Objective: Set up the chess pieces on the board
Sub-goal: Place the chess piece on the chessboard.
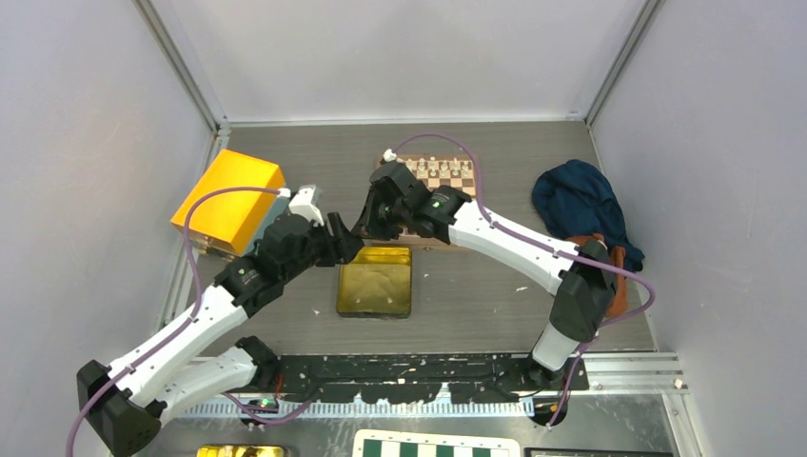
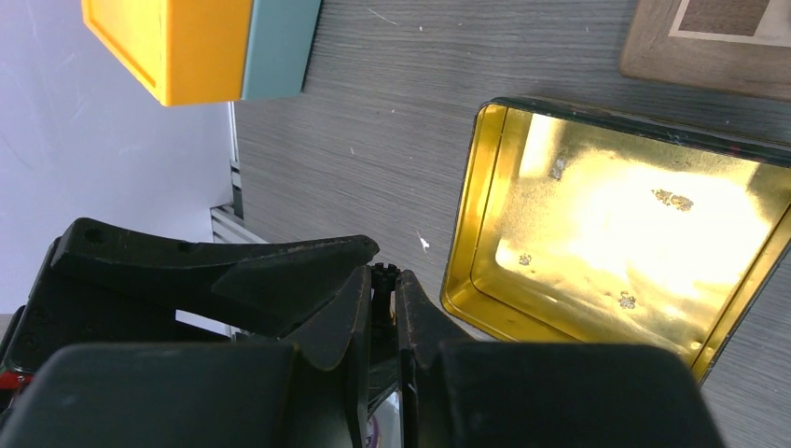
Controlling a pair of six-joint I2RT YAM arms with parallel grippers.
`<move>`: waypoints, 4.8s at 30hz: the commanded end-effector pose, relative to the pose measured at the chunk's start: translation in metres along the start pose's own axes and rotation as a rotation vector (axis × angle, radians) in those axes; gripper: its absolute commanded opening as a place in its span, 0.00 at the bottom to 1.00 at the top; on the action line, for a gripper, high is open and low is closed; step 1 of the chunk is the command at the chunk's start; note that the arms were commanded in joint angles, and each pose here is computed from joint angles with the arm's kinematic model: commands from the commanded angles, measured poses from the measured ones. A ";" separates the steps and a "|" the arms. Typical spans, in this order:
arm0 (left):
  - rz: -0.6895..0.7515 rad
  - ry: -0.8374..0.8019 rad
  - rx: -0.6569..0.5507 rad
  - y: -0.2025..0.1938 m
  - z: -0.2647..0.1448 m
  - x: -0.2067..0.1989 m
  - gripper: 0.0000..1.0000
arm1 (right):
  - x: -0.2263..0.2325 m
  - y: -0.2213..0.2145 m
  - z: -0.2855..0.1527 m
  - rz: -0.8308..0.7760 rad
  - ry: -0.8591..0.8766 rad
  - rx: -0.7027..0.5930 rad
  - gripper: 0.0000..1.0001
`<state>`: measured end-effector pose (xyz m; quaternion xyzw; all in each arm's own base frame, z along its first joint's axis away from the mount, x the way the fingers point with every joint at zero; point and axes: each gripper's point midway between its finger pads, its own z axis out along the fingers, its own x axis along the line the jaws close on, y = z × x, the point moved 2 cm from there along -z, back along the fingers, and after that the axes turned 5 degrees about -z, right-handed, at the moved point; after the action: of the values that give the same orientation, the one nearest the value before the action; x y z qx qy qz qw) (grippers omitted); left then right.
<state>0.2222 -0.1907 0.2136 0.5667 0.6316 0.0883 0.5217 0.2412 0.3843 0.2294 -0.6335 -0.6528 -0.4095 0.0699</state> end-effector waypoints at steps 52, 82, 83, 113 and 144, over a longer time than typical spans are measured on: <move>-0.050 -0.136 -0.090 0.045 0.003 -0.044 0.35 | 0.011 -0.034 0.001 -0.049 0.113 0.182 0.01; 0.014 -0.206 -0.132 0.044 -0.015 -0.044 0.00 | 0.009 -0.041 0.003 -0.038 0.117 0.220 0.03; 0.020 -0.206 -0.130 0.043 -0.016 -0.044 0.00 | 0.009 -0.041 0.003 -0.041 0.118 0.219 0.05; 0.120 -0.205 -0.026 0.016 -0.030 -0.029 0.00 | 0.022 -0.032 -0.011 -0.076 0.181 0.197 0.31; 0.144 -0.071 0.079 -0.017 -0.033 0.010 0.00 | 0.023 -0.001 -0.038 -0.089 0.244 0.152 0.32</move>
<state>0.1879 -0.1786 0.2096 0.6342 0.5752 0.0665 0.5123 0.2212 0.3861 0.2321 -0.5710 -0.6986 -0.3951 0.1728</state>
